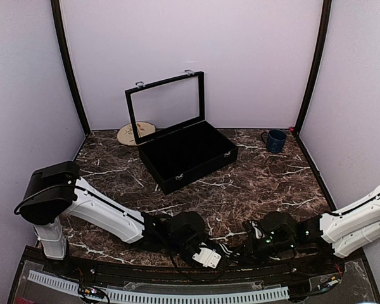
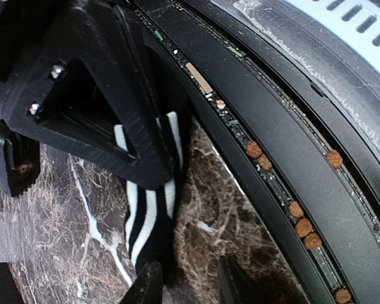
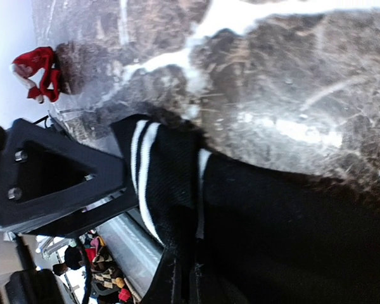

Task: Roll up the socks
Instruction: Roll the sock at the center of the board.

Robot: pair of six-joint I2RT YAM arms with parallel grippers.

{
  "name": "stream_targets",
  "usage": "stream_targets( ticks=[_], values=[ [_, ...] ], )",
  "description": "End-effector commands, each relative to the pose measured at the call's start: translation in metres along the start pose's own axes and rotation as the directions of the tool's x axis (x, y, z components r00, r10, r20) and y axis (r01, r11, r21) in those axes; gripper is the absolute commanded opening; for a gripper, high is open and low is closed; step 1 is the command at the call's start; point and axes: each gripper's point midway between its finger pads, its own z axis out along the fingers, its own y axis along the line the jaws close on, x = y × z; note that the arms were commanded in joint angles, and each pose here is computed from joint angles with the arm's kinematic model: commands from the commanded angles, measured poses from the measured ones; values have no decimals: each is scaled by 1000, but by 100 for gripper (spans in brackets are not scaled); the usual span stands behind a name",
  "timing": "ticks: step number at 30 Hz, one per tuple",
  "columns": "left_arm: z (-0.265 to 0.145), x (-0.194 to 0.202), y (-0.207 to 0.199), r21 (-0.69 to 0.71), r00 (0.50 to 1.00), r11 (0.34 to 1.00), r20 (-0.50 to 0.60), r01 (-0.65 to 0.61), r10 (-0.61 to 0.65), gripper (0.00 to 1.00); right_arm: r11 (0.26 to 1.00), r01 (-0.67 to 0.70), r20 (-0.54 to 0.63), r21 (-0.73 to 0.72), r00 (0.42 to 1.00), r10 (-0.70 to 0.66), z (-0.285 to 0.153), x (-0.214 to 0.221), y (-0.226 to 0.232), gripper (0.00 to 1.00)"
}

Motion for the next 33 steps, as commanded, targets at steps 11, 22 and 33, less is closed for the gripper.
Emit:
stream_targets(
  ticks=[11,22,33],
  values=[
    [16,-4,23,-79,1000,997,-31,-10,7,35,998,49,-43,-37,998,-51,1,5,13,0],
    [21,-4,-10,90,1000,996,-16,12,-11,27,997,58,-45,-43,997,-60,-1,6,13,0],
    [23,-7,-18,162,999,986,-16,33,-30,0,997,73,-59,-17,996,-74,-1,7,10,0]
  ],
)
